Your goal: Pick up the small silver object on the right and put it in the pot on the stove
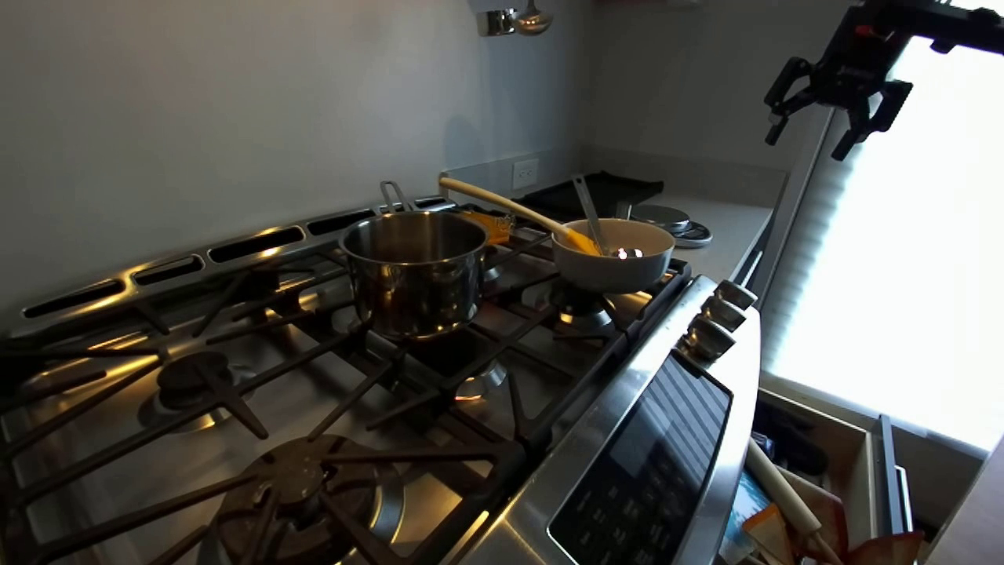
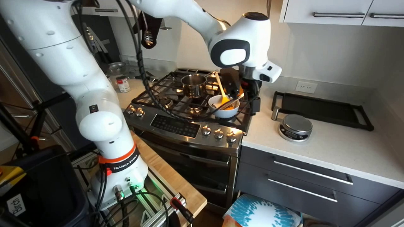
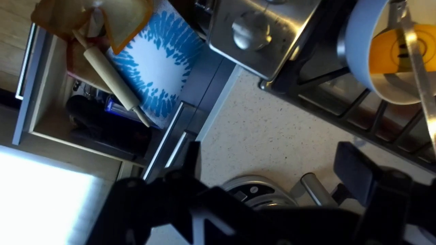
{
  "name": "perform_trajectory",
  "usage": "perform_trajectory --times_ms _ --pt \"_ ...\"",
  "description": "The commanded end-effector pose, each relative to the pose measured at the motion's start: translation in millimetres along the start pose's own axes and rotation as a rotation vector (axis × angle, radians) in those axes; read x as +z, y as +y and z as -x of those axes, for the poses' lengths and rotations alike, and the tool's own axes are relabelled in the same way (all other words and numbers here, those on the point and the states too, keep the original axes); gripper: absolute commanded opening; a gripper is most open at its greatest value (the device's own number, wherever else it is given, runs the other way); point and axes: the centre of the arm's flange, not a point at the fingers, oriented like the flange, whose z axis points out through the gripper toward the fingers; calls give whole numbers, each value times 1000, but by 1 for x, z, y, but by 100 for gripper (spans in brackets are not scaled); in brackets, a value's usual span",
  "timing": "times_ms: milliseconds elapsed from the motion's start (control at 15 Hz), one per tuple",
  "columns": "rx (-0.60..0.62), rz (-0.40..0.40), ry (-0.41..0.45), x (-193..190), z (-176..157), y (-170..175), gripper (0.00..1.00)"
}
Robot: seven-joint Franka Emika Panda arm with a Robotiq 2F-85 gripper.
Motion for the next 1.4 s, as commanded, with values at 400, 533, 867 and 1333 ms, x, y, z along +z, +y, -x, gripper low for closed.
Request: perform_trajectory --times_ms 400,533,867,1333 --pt "-267 147 28 66 -100 -22 100" --pt "-296 150 29 80 -115 -33 100" --pt "-390 65 49 98 -129 -44 100" --pt "-684 27 32 156 -176 -81 100"
